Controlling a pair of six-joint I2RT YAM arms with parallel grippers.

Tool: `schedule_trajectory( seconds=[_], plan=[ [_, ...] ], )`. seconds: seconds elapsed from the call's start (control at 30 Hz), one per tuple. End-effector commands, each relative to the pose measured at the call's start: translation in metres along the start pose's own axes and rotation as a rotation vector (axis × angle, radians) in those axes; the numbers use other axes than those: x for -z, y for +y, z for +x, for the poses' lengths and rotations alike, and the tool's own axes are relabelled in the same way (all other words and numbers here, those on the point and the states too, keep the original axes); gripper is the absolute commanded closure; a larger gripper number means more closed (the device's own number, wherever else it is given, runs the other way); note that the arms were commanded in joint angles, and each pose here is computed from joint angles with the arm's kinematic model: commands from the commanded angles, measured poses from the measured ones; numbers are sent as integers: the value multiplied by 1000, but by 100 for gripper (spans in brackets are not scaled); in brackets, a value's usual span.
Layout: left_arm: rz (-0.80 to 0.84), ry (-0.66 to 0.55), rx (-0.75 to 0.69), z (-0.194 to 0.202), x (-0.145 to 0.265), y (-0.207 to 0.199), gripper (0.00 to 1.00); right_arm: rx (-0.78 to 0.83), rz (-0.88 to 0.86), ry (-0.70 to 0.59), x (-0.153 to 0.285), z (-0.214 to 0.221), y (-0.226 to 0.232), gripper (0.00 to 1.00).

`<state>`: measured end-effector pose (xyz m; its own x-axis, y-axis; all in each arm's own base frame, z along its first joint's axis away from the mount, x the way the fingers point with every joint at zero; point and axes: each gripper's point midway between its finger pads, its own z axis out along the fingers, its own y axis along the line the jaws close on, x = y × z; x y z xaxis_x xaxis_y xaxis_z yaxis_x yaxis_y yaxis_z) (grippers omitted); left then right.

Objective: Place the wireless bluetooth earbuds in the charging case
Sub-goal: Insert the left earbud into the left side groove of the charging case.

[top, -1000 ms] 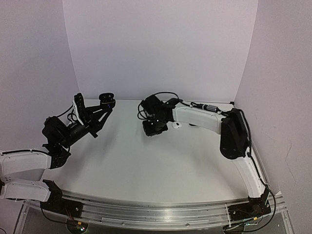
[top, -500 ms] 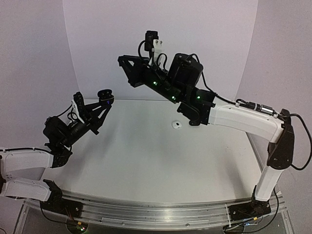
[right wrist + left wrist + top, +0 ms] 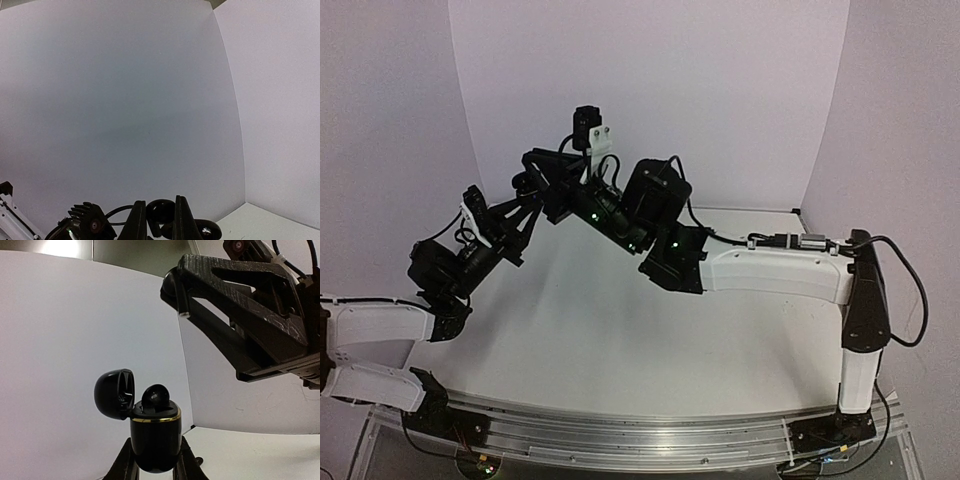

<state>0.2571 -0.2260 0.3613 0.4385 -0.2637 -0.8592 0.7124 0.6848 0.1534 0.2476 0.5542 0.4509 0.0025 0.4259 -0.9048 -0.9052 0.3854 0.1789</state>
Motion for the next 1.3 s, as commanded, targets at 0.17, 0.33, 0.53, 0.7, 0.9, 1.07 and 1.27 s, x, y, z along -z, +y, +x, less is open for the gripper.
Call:
schedule_trajectory(
  seconds=[0.17, 0.33, 0.53, 0.7, 0.9, 1.07, 1.27],
  plan=[
    [-36, -138, -155, -34, -3, 5, 100, -14, 17, -79, -7, -6, 15, 100],
    [-30, -144, -150, -36, -2, 4, 100, 6, 36, -78, -7, -4, 13, 100],
    [-20, -146, -146, -37, -1, 2, 100, 17, 74, -66, -5, 2, 5, 100],
    [-12, -151, -137, -38, -1, 0, 100, 27, 75, -55, -8, 10, 4, 100],
    [-1, -150, -131, -37, -1, -1, 100, 33, 66, -24, -11, 22, 5, 100],
    [6, -152, -136, -38, -1, -3, 100, 46, 67, -7, -14, 27, 5, 100],
    [7, -151, -139, -38, -1, -3, 100, 59, 90, -1, -13, 29, 0, 100]
  ],
)
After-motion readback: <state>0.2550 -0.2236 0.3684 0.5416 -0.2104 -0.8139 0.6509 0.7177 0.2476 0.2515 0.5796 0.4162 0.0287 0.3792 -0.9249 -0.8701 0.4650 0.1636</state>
